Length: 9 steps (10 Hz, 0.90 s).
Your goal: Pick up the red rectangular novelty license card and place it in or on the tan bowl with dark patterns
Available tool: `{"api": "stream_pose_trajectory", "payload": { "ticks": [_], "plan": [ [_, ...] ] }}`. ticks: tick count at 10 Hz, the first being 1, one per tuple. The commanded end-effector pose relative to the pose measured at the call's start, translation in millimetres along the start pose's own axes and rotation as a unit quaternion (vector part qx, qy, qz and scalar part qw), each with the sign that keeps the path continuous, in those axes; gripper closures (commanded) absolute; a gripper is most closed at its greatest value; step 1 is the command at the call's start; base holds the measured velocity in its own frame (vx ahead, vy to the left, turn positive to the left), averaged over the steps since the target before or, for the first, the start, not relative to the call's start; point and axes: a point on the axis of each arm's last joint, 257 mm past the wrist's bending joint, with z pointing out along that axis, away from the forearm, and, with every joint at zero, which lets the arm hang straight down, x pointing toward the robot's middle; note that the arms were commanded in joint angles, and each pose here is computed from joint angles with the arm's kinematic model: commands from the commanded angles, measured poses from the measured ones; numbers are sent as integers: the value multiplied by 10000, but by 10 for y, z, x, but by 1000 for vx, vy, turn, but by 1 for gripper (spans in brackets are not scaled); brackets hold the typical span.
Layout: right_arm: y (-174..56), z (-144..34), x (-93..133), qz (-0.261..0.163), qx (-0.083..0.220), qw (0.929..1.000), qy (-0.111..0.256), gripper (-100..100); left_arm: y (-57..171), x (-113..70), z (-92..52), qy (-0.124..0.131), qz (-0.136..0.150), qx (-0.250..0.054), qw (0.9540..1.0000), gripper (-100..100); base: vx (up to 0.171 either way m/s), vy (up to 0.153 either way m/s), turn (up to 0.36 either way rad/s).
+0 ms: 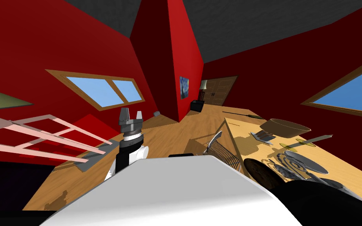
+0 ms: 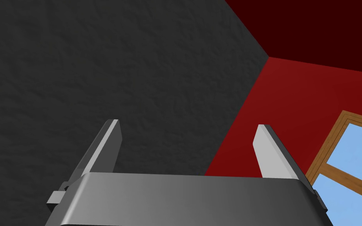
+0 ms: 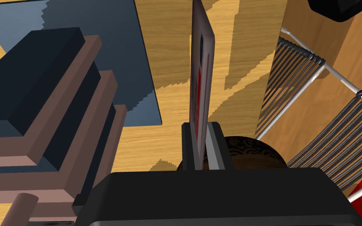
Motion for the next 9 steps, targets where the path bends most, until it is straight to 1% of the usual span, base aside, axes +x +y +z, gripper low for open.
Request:
{"api": "stream_pose_trajectory", "payload": {
  "ticks": [1, 2, 3, 4, 5, 7, 8, 9],
  "plan": [
    [-12, -31, -82, -10, 2, 10000, -15, 100, 0, 0, 0, 0, 0, 0, 10000, 0, 56, 0, 2],
    [-26, -39, -85, -10, 20, 10000, -20, 100, 0, 0, 0, 0, 0, 0, 10000, 0, 26, -5, 8],
    [-49, -167, -195, -23, 22, 10000, -28, 100, 0, 0, 0, 0, 0, 0, 10000, 0, 55, -5, -10],
    [-56, -209, -229, -28, 23, 10000, -28, 100, 0, 0, 0, 0, 0, 0, 10000, 0, 69, -11, -9],
    [-68, -294, -295, -39, 24, 10000, -25, 100, 0, 0, 0, 0, 0, 0, 10000, 0, 72, -9, 2],
    [-68, -294, -295, -39, 24, 10000, -25, 100, 0, 0, 0, 0, 0, 1, 10000, 0, 36, -7, 8],
    [-81, -424, -397, -56, 26, 10000, -19, 100, 0, 0, 0, 0, 0, 1, 10000, 0, 50, -9, -10],
    [-81, -424, -397, -56, 26, 10000, -19, 100, 0, 0, 0, 0, 0, 0, 10000, 0, 60, -8, 0]
  ]
}}
